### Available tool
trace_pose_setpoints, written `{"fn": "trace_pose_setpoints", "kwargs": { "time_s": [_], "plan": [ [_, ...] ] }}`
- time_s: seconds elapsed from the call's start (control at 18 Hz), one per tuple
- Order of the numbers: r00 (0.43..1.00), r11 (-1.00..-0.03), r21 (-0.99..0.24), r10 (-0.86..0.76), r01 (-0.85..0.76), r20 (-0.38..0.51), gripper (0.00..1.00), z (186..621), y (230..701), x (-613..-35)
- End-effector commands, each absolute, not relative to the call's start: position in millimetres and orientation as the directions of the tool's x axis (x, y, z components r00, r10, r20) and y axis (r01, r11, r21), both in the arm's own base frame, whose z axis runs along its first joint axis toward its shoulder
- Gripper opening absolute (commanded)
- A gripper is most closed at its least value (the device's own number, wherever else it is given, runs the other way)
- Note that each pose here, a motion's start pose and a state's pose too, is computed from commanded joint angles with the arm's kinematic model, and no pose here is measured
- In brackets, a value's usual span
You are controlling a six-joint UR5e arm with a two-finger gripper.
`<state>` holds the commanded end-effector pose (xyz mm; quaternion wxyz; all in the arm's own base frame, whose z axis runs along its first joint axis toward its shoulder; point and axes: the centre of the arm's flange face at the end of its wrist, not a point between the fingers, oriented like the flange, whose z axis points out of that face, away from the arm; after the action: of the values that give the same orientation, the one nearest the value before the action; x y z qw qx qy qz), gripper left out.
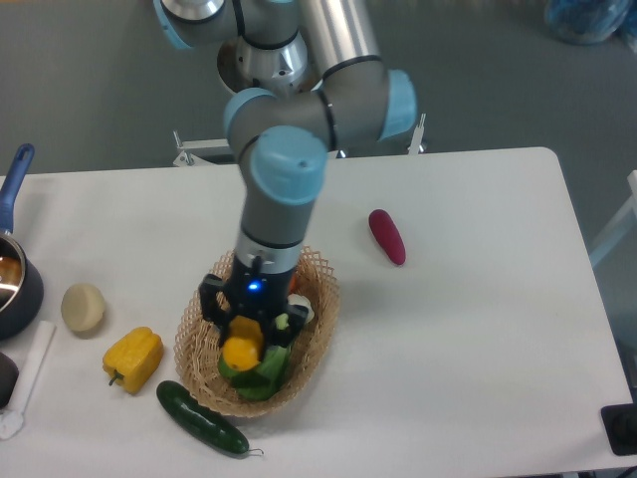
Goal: Place the mango in the basket
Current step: 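Lower the mango into the basket beside the orange and open the gripper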
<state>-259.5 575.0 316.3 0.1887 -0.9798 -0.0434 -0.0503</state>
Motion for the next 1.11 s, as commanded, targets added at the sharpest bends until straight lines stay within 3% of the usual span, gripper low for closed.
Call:
{"fn": "trace_pose_setpoints", "kwargs": {
  "time_s": [0.22,0.72,1.11],
  "plan": [
    [0.997,-0.948,-0.317,-0.055,-0.036,0.049,0.33,298,572,-244],
    [0.994,-0.96,-0.277,-0.068,-0.044,0.08,0.34,268,578,-232],
    [0.994,-0.962,-0.27,-0.071,-0.045,0.086,0.41,262,580,-232]
  ]
}}
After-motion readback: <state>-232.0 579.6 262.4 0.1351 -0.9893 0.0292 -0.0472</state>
